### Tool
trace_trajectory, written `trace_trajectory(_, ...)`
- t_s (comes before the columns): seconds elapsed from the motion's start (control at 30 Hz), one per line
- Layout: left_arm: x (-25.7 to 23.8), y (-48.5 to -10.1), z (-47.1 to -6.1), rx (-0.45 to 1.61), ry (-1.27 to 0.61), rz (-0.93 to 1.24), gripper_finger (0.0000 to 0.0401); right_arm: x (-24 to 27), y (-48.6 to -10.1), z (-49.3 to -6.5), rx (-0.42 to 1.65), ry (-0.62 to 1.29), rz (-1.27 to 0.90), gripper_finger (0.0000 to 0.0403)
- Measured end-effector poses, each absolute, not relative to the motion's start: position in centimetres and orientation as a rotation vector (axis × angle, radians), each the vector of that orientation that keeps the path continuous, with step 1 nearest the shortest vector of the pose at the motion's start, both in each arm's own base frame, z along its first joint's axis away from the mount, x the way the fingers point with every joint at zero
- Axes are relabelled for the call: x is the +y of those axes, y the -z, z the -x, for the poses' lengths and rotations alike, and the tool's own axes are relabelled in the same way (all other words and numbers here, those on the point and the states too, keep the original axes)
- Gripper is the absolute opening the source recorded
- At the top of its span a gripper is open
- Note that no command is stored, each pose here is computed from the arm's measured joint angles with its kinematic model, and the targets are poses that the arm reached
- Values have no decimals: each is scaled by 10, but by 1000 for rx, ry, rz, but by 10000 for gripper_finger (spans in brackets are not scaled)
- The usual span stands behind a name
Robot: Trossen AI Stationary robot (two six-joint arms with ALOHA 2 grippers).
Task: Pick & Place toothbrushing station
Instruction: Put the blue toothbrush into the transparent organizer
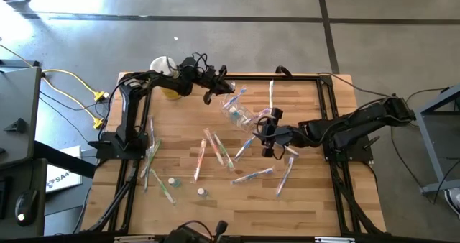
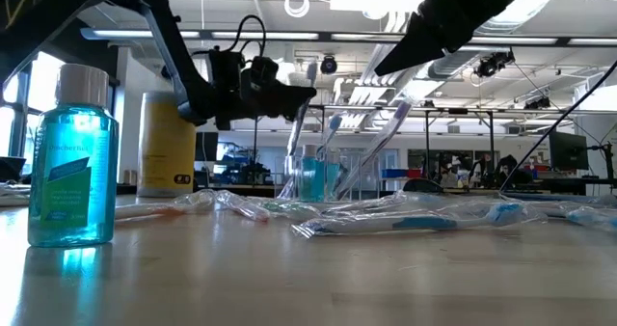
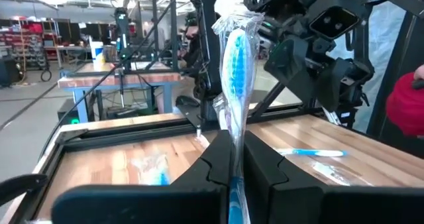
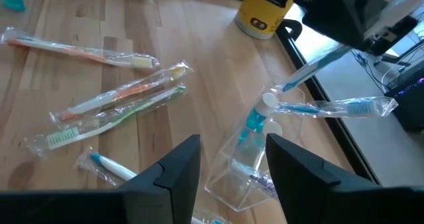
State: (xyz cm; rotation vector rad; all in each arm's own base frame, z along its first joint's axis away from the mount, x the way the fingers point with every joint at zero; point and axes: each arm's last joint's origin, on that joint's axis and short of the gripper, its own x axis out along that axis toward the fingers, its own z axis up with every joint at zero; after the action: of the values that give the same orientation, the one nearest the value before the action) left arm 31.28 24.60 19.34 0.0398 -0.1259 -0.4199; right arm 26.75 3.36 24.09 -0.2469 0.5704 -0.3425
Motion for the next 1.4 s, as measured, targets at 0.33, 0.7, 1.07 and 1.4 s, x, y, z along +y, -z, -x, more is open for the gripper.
trace_trajectory(0.33,246,-172,-313,-79,431,41,10,34,-241,-268,562,342,241,164)
trace_trajectory(0.7,235,-155,-306,-33,445,113,27,34,-242,-268,554,344,237,164)
trace_trajectory(1.07,225,-146,-314,43,478,235,30,34,-243,-269,545,344,235,164)
trace_trajectory(1.4,225,-144,-314,61,506,252,31,34,-243,-269,542,345,233,164)
